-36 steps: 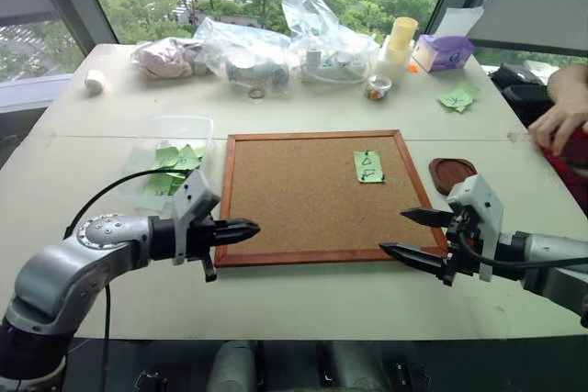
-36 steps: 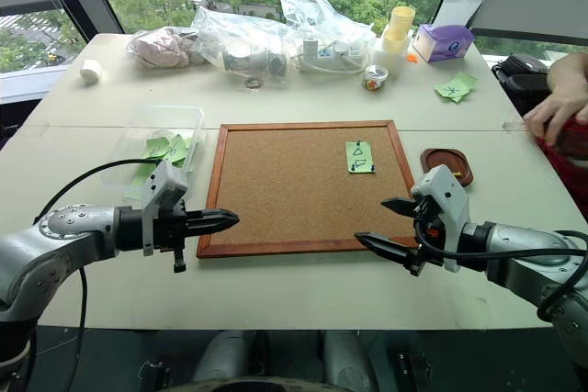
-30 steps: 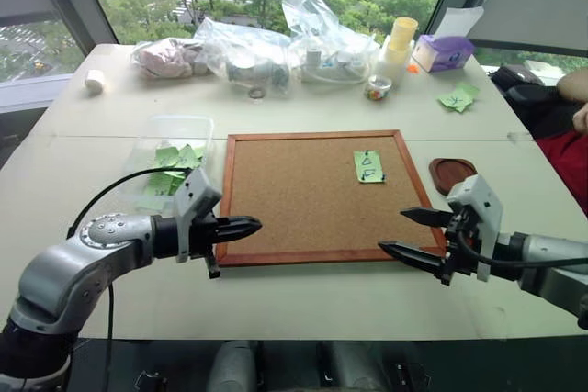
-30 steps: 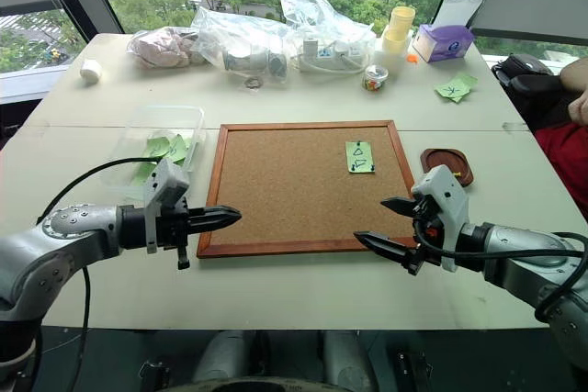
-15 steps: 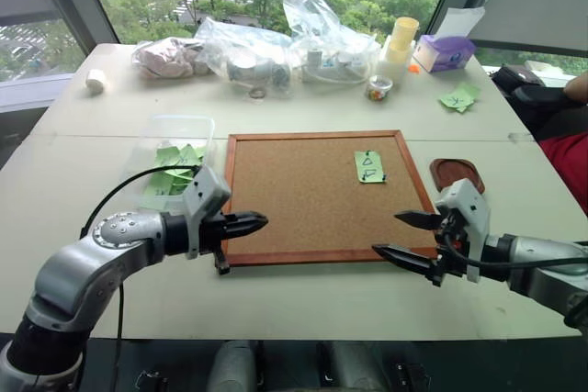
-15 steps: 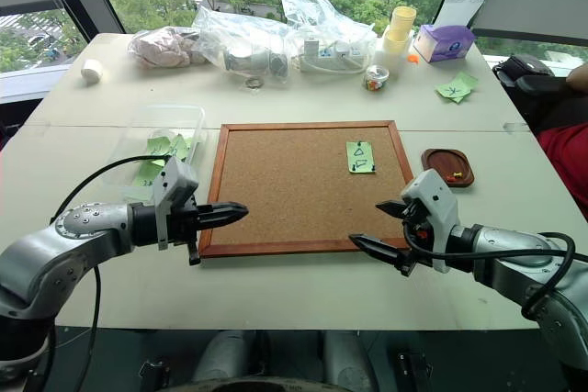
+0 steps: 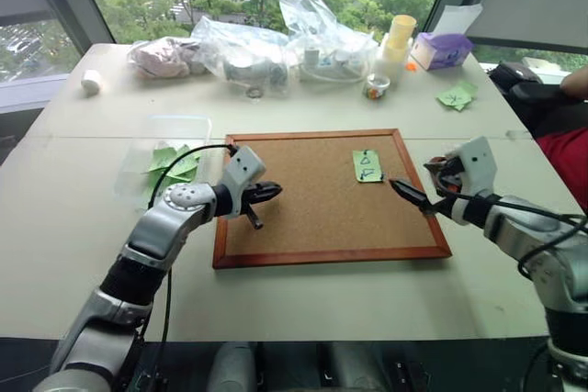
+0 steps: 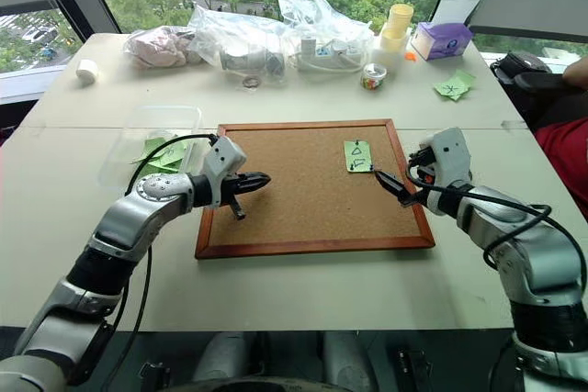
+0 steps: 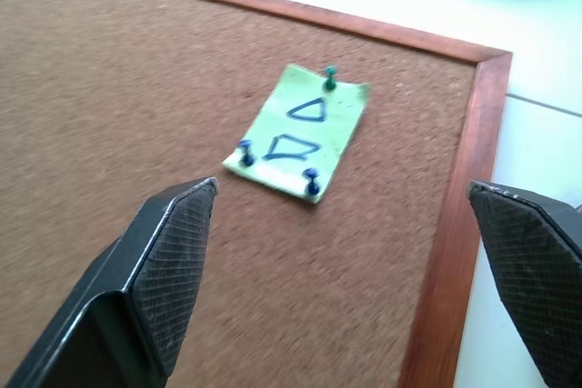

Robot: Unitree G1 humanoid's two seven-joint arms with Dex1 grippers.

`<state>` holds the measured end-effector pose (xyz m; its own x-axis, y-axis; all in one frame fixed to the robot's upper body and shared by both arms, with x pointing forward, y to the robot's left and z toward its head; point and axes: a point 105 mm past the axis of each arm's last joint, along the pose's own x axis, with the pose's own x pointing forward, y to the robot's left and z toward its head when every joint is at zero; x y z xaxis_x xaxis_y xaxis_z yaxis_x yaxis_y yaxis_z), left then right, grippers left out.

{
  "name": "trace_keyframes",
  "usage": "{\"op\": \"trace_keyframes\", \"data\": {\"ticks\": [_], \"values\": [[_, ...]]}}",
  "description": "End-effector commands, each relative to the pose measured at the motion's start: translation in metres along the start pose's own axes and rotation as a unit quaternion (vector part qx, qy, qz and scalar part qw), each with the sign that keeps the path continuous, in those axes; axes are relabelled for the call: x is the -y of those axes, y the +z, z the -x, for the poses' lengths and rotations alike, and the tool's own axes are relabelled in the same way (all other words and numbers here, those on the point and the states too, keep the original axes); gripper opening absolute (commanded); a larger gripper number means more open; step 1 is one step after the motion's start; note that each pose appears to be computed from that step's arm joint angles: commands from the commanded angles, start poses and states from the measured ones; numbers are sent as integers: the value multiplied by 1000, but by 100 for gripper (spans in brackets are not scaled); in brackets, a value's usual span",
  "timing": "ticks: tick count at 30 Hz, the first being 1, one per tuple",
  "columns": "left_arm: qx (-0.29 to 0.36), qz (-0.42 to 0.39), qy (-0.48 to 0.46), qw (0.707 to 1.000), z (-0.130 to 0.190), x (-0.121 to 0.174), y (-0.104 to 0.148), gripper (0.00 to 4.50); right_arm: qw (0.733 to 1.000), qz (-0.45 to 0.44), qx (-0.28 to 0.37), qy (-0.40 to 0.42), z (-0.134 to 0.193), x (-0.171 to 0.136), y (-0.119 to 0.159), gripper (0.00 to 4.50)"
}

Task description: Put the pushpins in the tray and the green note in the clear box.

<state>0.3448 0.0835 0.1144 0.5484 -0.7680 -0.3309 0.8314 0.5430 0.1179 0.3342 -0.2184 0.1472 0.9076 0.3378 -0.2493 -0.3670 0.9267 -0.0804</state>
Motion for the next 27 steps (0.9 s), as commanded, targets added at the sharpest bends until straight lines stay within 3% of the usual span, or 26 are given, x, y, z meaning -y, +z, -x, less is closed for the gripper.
{"op": "trace_keyframes", "data": {"ticks": [1, 6, 12, 25, 27], "values": [[-14, -14, -10, 1000, -5, 2, -2, 10, 999, 14, 36, -30, -15, 11, 14, 450], [-66, -19, -19, 997, -9, 8, -21, 10, 997, 1, 65, -43, -44, 17, 27, 450], [-65, -12, -17, 998, -10, 11, -21, 10, 997, 2, 69, -18, -80, 7, 34, 450], [-64, 3, -8, 998, -9, 16, -26, 10, 998, 15, 43, 40, -106, -15, 25, 450], [-64, 4, -7, 998, -9, 17, -27, 0, 998, 18, 37, 43, -106, -16, 23, 397]]}}
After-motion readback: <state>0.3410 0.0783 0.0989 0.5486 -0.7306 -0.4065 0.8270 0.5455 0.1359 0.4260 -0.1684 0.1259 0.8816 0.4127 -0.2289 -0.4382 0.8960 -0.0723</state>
